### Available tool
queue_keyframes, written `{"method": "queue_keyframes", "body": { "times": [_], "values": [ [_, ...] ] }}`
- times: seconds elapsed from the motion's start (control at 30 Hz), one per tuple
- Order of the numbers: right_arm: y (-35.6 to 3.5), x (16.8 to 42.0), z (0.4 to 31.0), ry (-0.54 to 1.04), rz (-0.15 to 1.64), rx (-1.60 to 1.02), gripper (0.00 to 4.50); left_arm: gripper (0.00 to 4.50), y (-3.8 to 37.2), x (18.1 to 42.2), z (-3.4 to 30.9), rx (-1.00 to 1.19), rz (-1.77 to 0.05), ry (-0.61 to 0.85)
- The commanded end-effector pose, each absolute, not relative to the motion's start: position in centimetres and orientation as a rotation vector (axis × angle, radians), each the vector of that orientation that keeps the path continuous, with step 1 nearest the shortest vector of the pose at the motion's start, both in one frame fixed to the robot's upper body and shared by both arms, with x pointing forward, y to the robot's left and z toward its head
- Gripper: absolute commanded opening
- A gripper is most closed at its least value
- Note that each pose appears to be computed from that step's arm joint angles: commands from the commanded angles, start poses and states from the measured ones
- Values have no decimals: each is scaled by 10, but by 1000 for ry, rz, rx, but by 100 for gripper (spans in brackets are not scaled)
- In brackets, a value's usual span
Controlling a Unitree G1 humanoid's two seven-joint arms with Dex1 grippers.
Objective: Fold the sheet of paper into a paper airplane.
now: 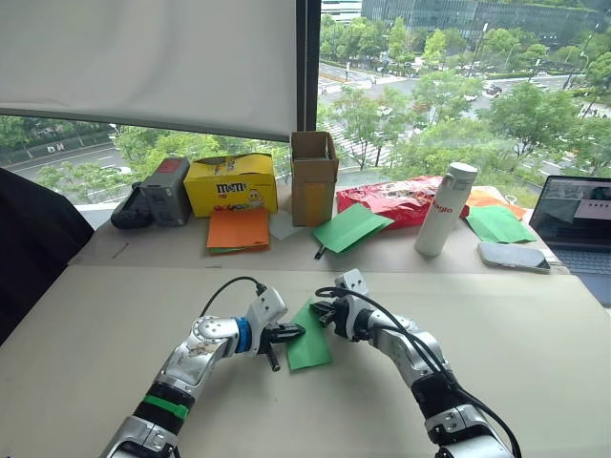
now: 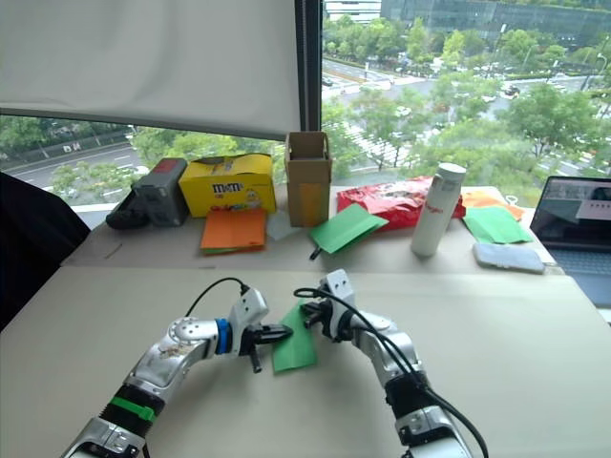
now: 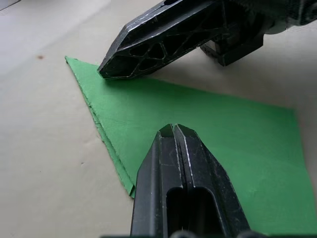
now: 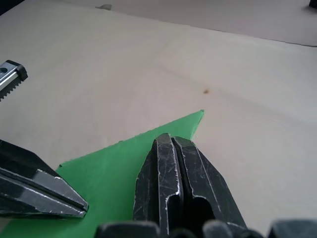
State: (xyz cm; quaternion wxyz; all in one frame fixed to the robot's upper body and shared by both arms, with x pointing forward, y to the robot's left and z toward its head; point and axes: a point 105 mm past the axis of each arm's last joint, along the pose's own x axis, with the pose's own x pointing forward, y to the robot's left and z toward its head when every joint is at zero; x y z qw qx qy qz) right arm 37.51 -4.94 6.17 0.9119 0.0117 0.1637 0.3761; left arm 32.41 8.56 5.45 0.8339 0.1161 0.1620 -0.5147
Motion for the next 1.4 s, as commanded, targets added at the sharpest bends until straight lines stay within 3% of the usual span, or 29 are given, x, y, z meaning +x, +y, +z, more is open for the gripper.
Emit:
{"method": "queue_keyframes", "body": {
  "times": [0.03,0.17,0.27,0.33,0.5,0.83,1.03,1.3,1.4],
  "values": [
    [-56,391,65,316,735,-26,0,5,89,325,51,259,-1081,357],
    [-54,396,73,269,763,-54,0,5,89,325,51,256,-1076,358],
    [-39,380,125,-50,916,-62,0,5,88,326,50,260,-1078,355],
    [-39,367,125,-102,975,-155,0,5,87,325,48,264,-1087,353],
    [-48,347,92,10,1036,-232,0,5,86,325,47,280,-1103,351],
    [-57,317,61,99,1075,-260,0,5,91,332,48,300,-1111,351],
    [-72,287,42,208,1155,-299,0,5,95,338,50,320,-1120,351],
    [-86,256,39,274,1248,-354,0,5,90,339,48,315,-1141,349],
    [-89,255,49,252,1247,-374,0,5,88,338,48,312,-1145,346]
  ]
}}
